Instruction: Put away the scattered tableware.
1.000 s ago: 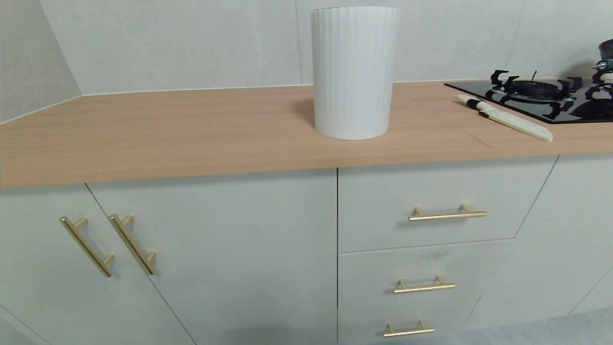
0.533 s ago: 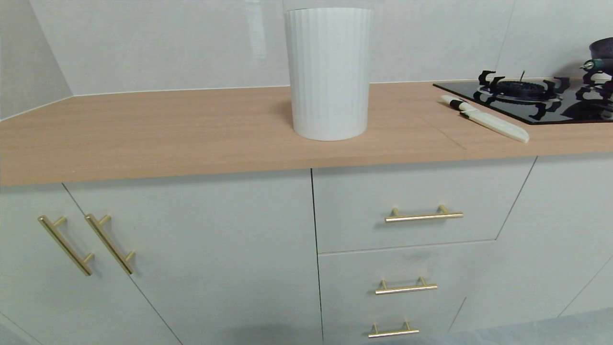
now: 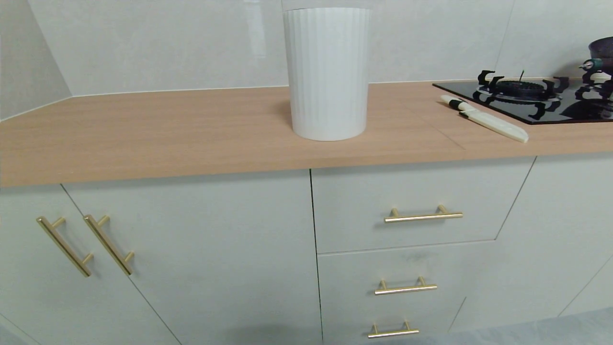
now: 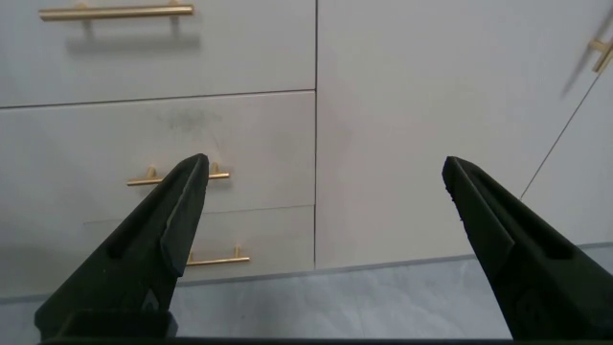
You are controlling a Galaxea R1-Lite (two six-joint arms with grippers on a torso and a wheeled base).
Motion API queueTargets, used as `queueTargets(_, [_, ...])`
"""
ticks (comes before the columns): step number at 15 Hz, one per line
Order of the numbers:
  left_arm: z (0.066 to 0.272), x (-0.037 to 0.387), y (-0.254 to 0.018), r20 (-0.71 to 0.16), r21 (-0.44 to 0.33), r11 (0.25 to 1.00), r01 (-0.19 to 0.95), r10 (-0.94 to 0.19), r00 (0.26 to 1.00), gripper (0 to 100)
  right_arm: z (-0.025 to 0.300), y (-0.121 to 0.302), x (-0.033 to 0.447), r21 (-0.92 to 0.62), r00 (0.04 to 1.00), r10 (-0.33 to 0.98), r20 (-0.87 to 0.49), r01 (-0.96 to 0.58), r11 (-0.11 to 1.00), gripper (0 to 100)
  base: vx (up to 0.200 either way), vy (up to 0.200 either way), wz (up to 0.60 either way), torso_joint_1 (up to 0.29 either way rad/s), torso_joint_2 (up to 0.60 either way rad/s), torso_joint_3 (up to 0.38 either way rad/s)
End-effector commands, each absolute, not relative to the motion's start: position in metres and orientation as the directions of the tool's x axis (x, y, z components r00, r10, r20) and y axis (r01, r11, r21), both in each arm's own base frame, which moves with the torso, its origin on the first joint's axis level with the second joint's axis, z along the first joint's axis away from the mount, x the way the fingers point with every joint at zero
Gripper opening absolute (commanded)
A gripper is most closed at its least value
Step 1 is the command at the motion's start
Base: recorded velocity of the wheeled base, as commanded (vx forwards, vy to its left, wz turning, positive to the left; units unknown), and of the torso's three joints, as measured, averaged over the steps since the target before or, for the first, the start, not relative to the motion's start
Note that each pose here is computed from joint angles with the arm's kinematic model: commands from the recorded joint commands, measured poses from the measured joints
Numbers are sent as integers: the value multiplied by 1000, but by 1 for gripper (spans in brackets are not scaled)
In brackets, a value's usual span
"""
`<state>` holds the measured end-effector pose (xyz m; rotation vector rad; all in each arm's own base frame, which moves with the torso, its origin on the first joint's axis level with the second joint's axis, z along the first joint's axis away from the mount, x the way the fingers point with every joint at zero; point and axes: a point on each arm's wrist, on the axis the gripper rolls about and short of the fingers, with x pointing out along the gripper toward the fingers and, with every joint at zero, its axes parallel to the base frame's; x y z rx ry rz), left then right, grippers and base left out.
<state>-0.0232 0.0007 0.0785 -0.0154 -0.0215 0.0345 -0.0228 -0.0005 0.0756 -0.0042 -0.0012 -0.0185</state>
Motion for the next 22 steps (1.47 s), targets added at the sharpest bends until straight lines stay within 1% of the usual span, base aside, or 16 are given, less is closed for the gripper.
queueTargets(1, [78, -23, 1, 21, -16, 999, -35, 35, 999, 100, 76, -1, -23, -5, 1000, -18, 0, 18, 1000, 100, 0, 0, 0, 0, 0, 0])
queueTargets(11, [78, -23, 1, 21, -16, 999, -35, 35, 999, 100, 76, -1, -23, -5, 1000, -18, 0, 18, 1000, 100, 0, 0, 0, 0, 0, 0])
queueTargets(14, [78, -23, 1, 21, -16, 999, -35, 35, 999, 100, 76, -1, -23, -5, 1000, -18, 0, 18, 1000, 100, 0, 0, 600, 1, 2, 2])
queueTargets(22, [78, -23, 1, 21, -16, 999, -35, 35, 999, 100, 76, -1, -23, -5, 1000, -20, 0, 20, 1000, 100, 0, 0, 0, 0, 0, 0])
